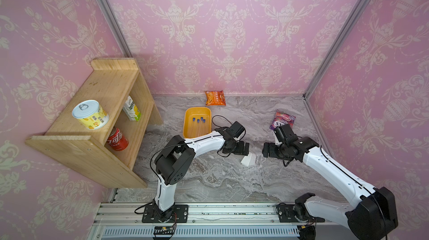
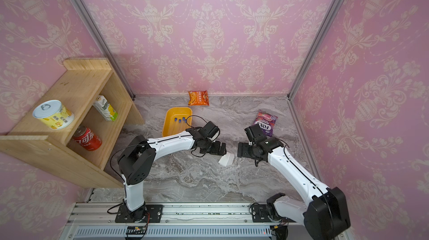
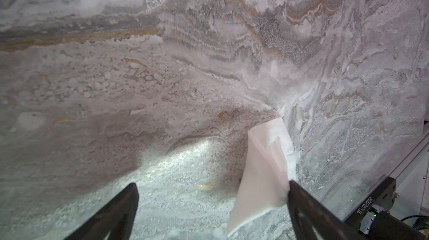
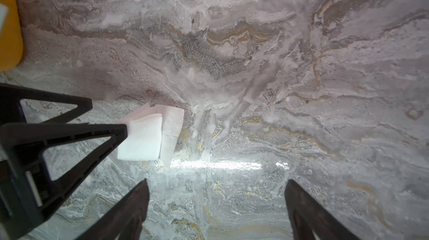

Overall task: Wipe the exteriors of test tubes
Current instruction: Place the cleaning item at the center of the board.

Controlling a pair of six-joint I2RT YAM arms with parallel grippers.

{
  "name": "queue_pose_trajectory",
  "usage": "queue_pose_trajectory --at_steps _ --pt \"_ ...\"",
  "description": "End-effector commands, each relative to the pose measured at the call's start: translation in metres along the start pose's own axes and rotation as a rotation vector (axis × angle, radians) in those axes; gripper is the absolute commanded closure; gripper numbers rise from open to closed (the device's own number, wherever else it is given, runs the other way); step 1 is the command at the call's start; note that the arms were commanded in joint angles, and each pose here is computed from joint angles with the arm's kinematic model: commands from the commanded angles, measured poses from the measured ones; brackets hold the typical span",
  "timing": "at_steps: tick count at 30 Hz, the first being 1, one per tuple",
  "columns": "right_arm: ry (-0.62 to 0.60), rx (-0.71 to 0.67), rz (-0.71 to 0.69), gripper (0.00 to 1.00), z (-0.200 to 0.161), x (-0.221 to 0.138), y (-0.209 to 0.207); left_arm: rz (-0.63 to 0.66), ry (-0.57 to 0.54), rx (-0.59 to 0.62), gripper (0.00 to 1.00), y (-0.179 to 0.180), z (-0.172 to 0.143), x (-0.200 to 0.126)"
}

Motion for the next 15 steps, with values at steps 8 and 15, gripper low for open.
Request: queue_pose_trajectory --at_steps 8,15 --pt "0.074 -0.081 0.039 0.98 -0.002 0.054 0.05 0.048 -0.005 -0.036 0.01 0.024 0.0 0.005" --pt "0.086 -0.021 0.101 1.0 0.0 0.069 0.062 0.075 0.004 -0.036 0.01 0.032 0.001 0.013"
Point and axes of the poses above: each gripper's point midway between its finger pads, its own x axis out along the fingers, its own y axis along the line the jaws close on, z = x × y, the point moved 7 cm from there along -x, back along the fingers, and after that the axes turned 11 degrees about -x, right-handed, at the moved point
